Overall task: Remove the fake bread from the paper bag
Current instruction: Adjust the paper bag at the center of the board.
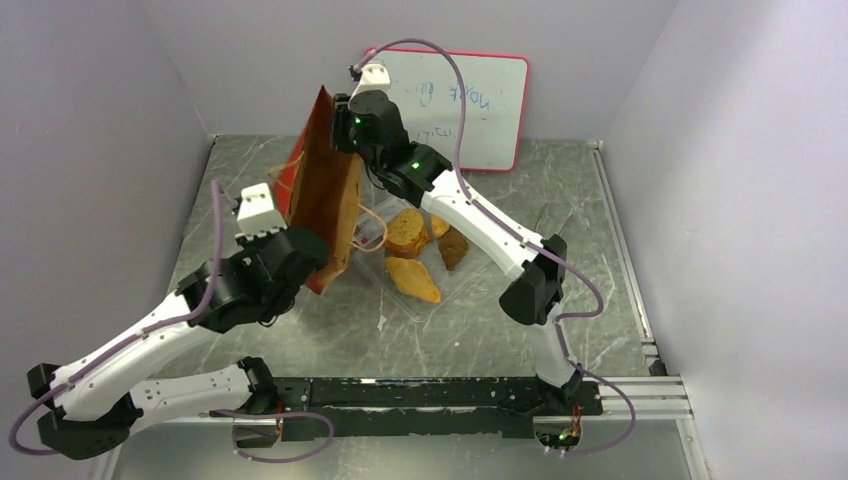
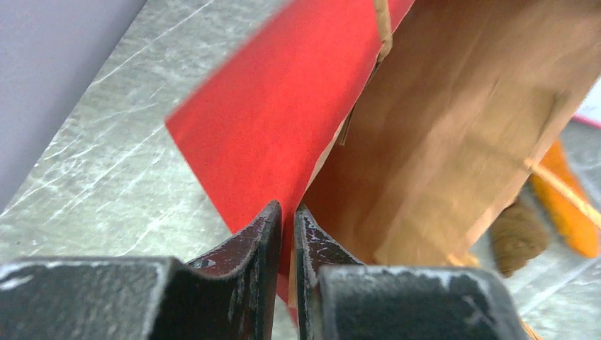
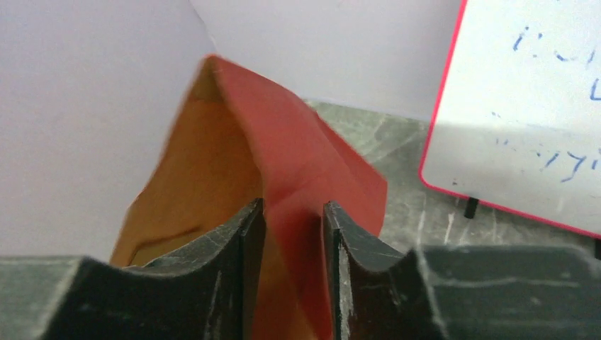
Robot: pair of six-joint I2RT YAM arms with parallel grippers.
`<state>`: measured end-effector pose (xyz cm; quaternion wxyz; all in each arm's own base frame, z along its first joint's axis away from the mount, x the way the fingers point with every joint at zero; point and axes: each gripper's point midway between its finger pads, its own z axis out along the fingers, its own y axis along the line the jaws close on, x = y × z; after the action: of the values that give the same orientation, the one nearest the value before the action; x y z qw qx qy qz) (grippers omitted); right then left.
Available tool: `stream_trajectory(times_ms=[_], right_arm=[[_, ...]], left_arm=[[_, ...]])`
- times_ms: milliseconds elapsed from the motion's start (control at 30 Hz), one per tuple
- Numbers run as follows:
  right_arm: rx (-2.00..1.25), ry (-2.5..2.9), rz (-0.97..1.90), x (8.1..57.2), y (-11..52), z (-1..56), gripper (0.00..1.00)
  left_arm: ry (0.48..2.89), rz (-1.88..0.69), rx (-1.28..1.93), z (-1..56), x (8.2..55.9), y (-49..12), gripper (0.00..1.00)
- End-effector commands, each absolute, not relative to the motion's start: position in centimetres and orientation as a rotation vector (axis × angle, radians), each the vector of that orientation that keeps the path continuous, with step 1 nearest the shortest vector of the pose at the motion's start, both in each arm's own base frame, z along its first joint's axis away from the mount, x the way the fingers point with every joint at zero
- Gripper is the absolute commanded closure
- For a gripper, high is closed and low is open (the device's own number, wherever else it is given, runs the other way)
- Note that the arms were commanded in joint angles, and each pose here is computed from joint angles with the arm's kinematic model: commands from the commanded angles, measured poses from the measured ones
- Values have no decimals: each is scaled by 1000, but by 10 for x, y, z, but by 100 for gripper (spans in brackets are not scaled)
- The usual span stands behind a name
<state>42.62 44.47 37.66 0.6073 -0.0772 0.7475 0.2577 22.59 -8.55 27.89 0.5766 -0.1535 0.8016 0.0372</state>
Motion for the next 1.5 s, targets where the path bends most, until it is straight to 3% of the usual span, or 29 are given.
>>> stream_trajectory(times_ms=[0, 167, 600, 1067, 1467], right_arm=[[-207, 1709, 598, 421, 431, 389, 62], [-209, 1696, 566, 418, 419, 397, 52], [-192, 1672, 525, 398, 382, 398, 51], [-157, 1895, 484, 363, 379, 260, 52], [-196, 2115, 517, 334, 416, 142, 62]], left_arm=[[1794, 26, -430, 313, 234, -82, 93], [1794, -50, -486, 315, 247, -87, 93], [1771, -59, -565, 298, 259, -61, 93], [1779, -39, -478, 297, 270, -71, 93], [1835, 4, -394, 269, 297, -84, 93]])
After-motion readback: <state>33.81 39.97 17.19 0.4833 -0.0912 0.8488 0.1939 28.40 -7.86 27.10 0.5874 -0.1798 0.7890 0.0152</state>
